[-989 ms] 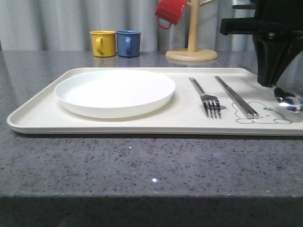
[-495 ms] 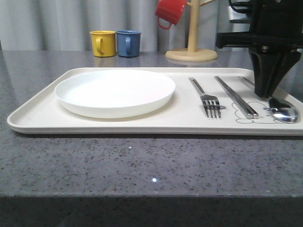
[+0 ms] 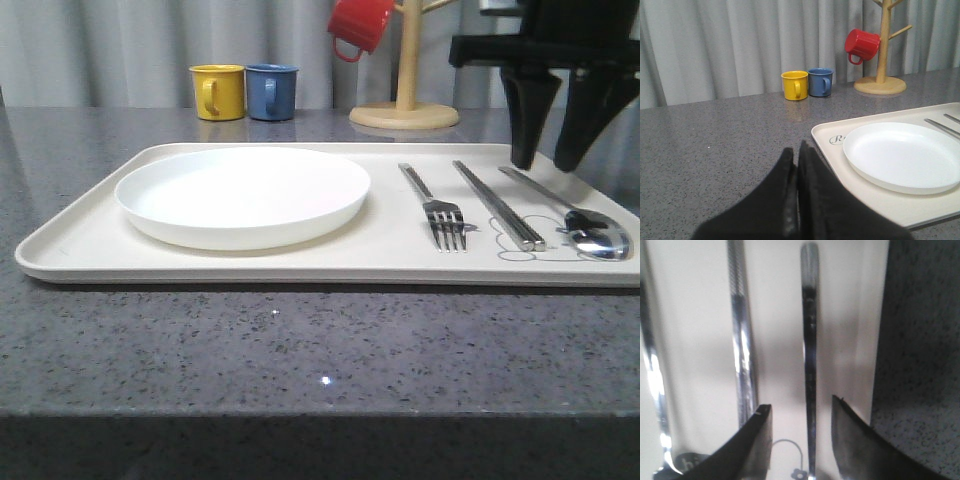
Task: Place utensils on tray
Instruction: 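Lay the spoon on the tray beside the chopsticks and release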
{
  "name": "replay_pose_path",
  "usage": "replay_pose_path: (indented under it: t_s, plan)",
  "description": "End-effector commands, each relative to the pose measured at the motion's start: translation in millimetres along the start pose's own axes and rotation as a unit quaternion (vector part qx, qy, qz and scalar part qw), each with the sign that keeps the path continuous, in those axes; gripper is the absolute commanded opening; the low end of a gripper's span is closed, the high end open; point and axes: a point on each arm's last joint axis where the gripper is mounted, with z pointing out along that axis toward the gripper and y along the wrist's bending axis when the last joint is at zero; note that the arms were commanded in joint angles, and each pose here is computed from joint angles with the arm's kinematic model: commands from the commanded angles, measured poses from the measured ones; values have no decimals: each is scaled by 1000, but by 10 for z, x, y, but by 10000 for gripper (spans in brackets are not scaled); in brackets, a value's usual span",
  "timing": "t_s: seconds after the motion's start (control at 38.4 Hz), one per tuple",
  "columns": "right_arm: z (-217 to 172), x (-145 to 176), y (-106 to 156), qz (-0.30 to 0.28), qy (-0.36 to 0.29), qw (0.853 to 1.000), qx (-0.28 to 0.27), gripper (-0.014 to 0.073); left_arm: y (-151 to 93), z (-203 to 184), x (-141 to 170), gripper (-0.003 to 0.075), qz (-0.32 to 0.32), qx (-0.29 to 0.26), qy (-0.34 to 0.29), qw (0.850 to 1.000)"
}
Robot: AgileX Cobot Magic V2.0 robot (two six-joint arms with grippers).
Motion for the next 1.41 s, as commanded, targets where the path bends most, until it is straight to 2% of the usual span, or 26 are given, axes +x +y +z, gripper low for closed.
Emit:
replay_pose_path:
  t_s: [0.0, 0.08, 0.21, 0.31, 0.52, 0.62, 0.83, 1.04, 1.12, 1.17, 1.25, 1.38]
  plan:
    - [-496, 31, -23, -10, -26, 1000, -2, 339, 5, -10, -152, -18, -8, -1, -48, 999]
    - [-761, 58, -6, -27, -63, 998, -15, 293, 5, -10, -152, -18, -8, -1, -48, 999]
    - [-1097, 234, -49, -75, -104, 992, -20, 25, 5, -10, -152, -18, -8, -1, -48, 999]
    - [-1334, 400, -120, -98, -136, 986, -16, -75, 5, -10, -152, -18, -8, -1, -48, 999]
    - [-1592, 774, -301, -118, -230, 966, -5, -69, 5, -10, -152, -18, -8, -1, -48, 999]
    - [-1517, 1020, -398, -136, -269, 953, -6, -69, 5, -10, -152, -18, -8, -1, -48, 999]
    - [-1091, 1793, -677, -156, -401, 902, -28, -69, 5, -10, -152, -18, -8, -1, -48, 999]
    - [-666, 2550, -939, -159, -526, 834, -56, -69, 5, -10, -152, -18, -8, -1, -48, 999]
    - [-644, 2722, -998, -155, -563, 809, -64, -69, 5, -10, -152, -18, -8, -1, -48, 999]
    - [-694, 2798, -1021, -152, -593, 788, -70, -69, 5, -10, -152, -18, -8, -1, -48, 999]
    - [-742, 2856, -1040, -150, -612, 773, -74, -69, 5, -10, -152, -18, -8, -1, -48, 999]
    - [-751, 2869, -1044, -149, -615, 771, -74, -69, 5, -10, -152, -18, -8, -1, -48, 999]
